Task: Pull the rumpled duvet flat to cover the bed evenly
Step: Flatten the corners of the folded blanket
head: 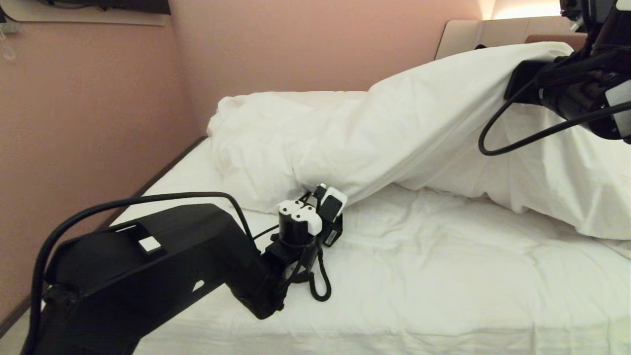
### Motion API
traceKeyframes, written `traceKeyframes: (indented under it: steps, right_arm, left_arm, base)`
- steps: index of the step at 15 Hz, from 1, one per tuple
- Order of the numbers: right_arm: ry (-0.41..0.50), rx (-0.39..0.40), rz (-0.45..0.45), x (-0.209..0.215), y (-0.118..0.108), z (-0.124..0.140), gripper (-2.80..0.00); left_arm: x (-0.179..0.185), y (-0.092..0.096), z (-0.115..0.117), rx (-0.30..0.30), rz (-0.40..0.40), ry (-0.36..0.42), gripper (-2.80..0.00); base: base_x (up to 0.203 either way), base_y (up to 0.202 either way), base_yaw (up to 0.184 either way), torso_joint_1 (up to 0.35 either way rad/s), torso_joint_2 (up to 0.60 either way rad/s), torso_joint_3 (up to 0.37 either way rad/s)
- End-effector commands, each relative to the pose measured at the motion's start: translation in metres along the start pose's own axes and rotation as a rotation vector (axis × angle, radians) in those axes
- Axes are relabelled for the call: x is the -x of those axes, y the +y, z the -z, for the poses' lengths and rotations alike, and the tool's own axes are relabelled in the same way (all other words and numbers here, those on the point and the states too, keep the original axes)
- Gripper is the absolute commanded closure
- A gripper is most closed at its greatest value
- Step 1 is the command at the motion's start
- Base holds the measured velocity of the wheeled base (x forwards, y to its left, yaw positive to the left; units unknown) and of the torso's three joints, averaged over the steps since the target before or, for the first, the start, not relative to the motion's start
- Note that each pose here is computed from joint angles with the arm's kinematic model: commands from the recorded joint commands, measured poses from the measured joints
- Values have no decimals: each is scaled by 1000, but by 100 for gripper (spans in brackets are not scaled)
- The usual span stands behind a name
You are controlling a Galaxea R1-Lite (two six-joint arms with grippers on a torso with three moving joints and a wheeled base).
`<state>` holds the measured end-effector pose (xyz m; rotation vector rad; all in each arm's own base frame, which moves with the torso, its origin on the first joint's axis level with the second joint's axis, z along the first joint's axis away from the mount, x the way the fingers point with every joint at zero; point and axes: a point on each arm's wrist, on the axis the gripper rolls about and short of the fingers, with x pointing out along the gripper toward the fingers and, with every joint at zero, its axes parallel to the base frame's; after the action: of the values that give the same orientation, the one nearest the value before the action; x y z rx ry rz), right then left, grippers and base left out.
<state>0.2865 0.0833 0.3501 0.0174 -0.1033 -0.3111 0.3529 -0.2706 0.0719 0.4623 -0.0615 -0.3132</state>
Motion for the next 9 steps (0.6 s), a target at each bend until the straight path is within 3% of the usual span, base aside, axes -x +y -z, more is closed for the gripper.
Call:
traceKeyframes:
  steps: [1, 4, 9]
  right_arm:
    - [-4, -4, 4, 2, -2, -3, 0]
    - [-17, -13, 4, 6, -5, -8, 0]
    - [-25, -21, 4, 14, -10, -15, 0]
  left_arm:
    - [-22, 2, 10, 3, -42, 4, -280]
    - [-46, 25, 22, 6, -127, 30, -280]
    - [-73, 95, 9, 35, -297, -5, -280]
  base:
    - [0, 0, 0, 0, 0, 0]
    - [0, 0, 0, 0, 0, 0]
    - [0, 0, 0, 0, 0, 0]
